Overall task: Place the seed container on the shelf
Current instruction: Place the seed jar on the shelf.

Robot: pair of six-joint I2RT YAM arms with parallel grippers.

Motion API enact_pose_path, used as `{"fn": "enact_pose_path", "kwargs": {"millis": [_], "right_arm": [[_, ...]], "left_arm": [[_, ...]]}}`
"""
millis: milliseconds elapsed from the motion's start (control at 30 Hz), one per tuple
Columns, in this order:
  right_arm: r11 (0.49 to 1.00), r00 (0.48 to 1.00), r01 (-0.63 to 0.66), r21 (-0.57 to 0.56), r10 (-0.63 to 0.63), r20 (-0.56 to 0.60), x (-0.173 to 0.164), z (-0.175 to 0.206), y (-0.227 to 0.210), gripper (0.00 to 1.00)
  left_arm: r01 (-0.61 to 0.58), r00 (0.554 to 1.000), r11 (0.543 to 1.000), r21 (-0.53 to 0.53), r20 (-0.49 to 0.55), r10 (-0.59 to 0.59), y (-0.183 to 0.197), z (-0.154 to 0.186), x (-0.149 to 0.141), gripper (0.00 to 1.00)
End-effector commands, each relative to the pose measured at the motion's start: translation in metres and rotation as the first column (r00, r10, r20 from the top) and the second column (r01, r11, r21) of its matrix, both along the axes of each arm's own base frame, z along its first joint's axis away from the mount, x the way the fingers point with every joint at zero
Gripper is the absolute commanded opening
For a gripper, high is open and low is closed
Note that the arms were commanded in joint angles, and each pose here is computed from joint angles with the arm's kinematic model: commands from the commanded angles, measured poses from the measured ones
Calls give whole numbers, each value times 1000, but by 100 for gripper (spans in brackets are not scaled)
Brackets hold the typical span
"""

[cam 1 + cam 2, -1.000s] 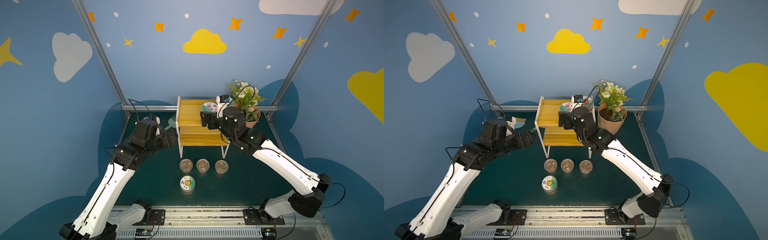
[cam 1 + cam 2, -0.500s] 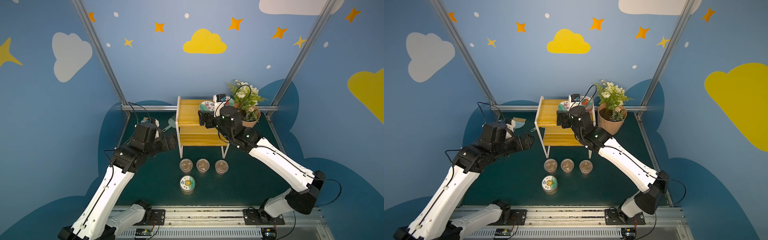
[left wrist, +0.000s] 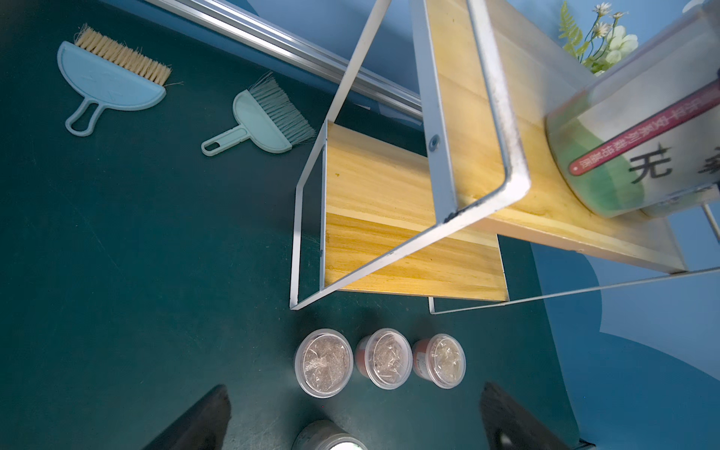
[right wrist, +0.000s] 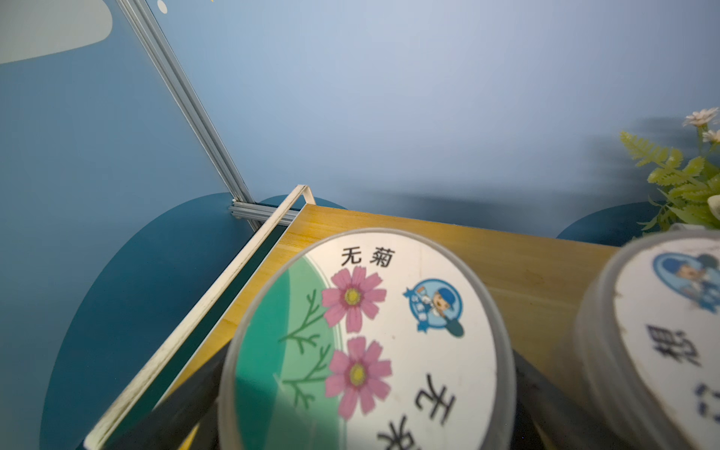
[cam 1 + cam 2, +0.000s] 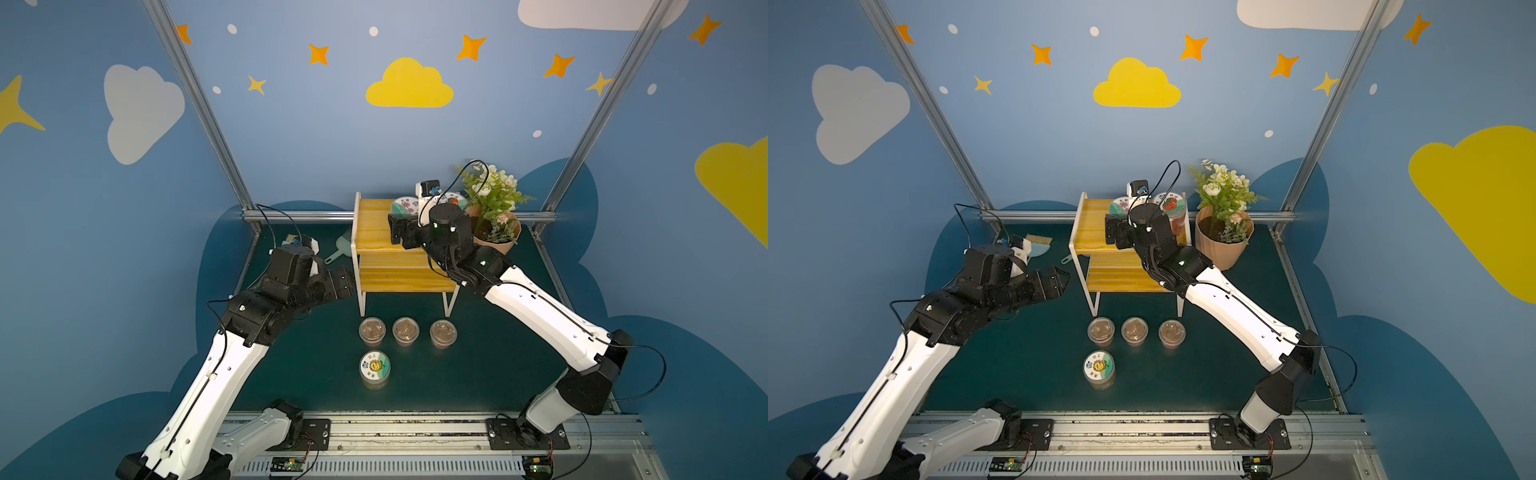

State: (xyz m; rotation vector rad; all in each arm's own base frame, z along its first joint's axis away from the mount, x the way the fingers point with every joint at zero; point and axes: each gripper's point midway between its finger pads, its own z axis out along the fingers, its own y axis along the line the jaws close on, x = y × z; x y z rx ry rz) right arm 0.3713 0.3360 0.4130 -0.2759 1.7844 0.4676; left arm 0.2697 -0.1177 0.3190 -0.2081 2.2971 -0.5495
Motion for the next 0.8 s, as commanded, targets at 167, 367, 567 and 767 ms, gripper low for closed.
{"fn": "enact_pose_path", "kwargs": {"millis": [167,367,567,767], "right_arm": [[1000,996,6,-15,-5,88,-6,35,-15,96],[999,991,0,-39,5,133,-10,54,-19,96],[999,987,-3,-41,10,161,-17,72,-26,96],[999,991,-25,-39,30,129,-43,86,-38,96]], "left_arm": [[10,1000,1000,0,-18,-10,4,-7,-13,100],[4,999,1000,9,-39,-4,8,-12,-19,100],[9,998,1000,-4,-64,-9,6,-17,-23,100],[5,994,1000,-5,-107,-5,10,-26,-36,100]]}}
